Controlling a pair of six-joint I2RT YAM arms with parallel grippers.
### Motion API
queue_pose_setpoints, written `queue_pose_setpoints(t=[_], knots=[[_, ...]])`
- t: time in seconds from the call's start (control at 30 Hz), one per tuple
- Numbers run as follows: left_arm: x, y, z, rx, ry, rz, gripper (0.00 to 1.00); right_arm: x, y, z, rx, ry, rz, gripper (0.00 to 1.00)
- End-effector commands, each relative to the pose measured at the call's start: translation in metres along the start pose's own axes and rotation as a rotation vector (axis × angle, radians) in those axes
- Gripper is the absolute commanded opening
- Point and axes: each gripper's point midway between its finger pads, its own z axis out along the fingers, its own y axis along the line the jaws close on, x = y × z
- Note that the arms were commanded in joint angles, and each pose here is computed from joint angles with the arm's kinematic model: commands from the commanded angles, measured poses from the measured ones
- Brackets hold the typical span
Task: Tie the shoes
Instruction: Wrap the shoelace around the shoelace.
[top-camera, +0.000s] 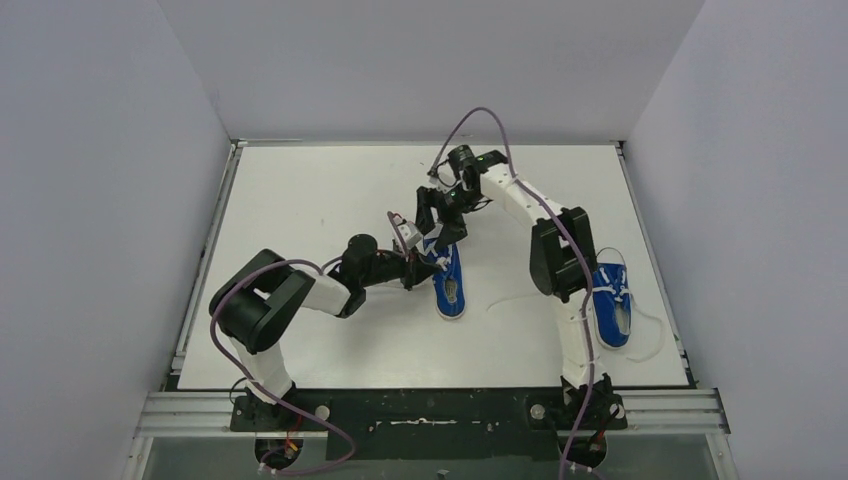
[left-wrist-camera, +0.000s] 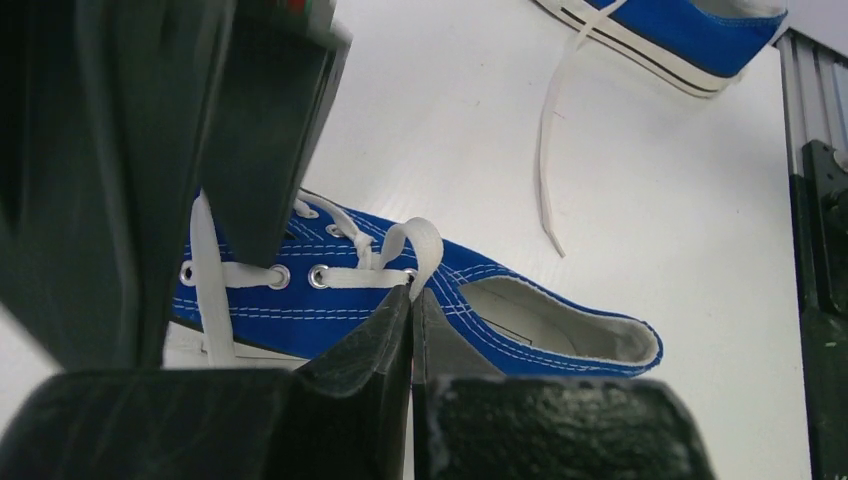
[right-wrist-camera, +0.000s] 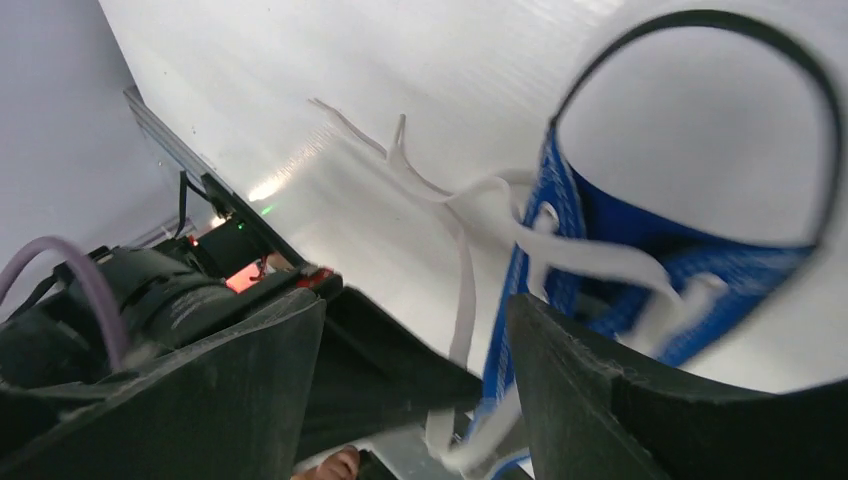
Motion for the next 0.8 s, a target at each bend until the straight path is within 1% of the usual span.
queue_pose_setpoints(t=[0.0,0.1,0.17,0.27,0.3,0.33,0.43,0.5,0.57,0.67,0.7,0.77], knots=[[-0.019,0.012,0.005,-0.078,-0.034,-0.105,0.0,-0.01,0.03,-0.095,0.037,-0.225,-0.127,0.69],[-0.013,0.017,0.01,-0.112,0.038,-0.192,0.0,-0.004,0.011,-0.115,0.087,-0.343,-0.168,0.7],[-0.012,0.019,0.013,-0.132,0.076,-0.267,0.0,0.007,-0.006,-0.117,0.139,-0.401,-0.217,0.71],[-0.015,0.02,0.013,-0.159,0.101,-0.337,0.0,0.021,-0.012,-0.116,0.204,-0.499,-0.393,0.71],[-0.017,0.02,0.014,-0.158,0.101,-0.354,0.0,0.027,-0.011,-0.112,0.229,-0.529,-0.478,0.71],[-0.02,0.018,0.015,-0.147,0.102,-0.371,0.0,0.031,-0.004,-0.11,0.253,-0.567,-0.597,0.71],[-0.022,0.012,0.02,-0.105,0.146,-0.414,0.0,0.054,0.007,-0.099,0.332,-0.599,-0.906,0.71],[-0.016,0.009,0.023,-0.082,0.184,-0.445,0.0,0.069,0.021,-0.094,0.322,-0.623,-1.123,0.7],[-0.016,0.008,0.025,-0.06,0.201,-0.466,0.0,0.082,0.029,-0.083,0.322,-0.631,-1.309,0.69],[-0.016,0.015,0.023,-0.065,0.224,-0.511,0.0,0.093,0.039,-0.069,0.358,-0.618,-1.657,0.64],[-0.017,0.018,0.023,-0.067,0.23,-0.523,0.0,0.094,0.041,-0.063,0.364,-0.606,-1.74,0.61],[-0.019,0.021,0.023,-0.06,0.242,-0.539,0.0,0.087,0.046,-0.051,0.372,-0.592,-1.815,0.56]])
